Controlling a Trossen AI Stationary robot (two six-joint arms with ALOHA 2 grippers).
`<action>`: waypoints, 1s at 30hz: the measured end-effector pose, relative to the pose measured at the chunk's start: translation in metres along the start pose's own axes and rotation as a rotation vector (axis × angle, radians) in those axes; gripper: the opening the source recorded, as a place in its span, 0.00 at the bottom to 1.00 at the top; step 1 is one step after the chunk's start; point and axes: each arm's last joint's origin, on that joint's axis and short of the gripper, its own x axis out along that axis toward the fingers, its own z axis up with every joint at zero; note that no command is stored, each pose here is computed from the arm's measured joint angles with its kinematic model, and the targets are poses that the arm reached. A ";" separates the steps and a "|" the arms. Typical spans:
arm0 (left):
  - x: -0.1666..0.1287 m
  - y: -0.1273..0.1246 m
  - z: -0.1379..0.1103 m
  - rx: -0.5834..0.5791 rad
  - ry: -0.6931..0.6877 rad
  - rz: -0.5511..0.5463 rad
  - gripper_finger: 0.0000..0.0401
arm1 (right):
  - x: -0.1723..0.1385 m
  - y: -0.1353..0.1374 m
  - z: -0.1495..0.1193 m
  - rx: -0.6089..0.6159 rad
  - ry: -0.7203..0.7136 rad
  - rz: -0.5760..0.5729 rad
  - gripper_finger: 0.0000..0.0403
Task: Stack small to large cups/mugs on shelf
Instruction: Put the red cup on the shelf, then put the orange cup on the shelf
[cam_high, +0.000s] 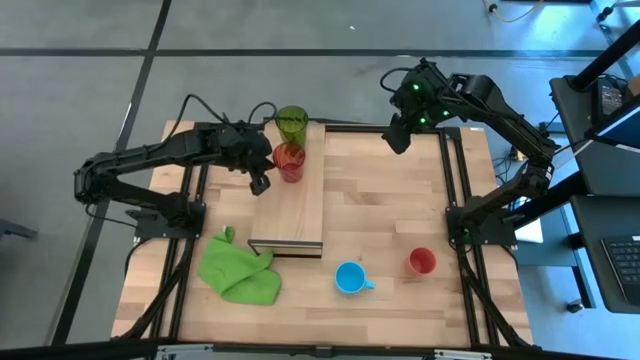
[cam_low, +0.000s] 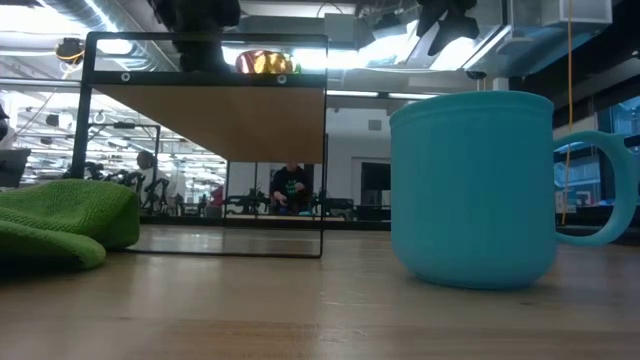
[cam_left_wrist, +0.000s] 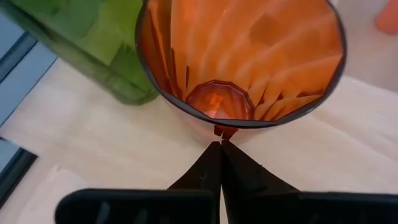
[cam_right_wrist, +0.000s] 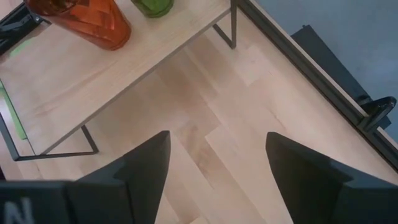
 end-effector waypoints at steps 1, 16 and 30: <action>0.000 0.000 0.001 0.000 -0.008 -0.001 0.00 | 0.000 0.000 0.000 0.000 -0.002 -0.006 0.66; 0.003 0.001 0.002 0.004 -0.010 -0.006 0.00 | 0.000 -0.001 0.000 0.003 -0.005 -0.026 0.66; -0.005 0.004 -0.012 -0.022 0.102 0.014 0.00 | 0.000 0.001 -0.010 -0.010 0.102 -0.017 0.66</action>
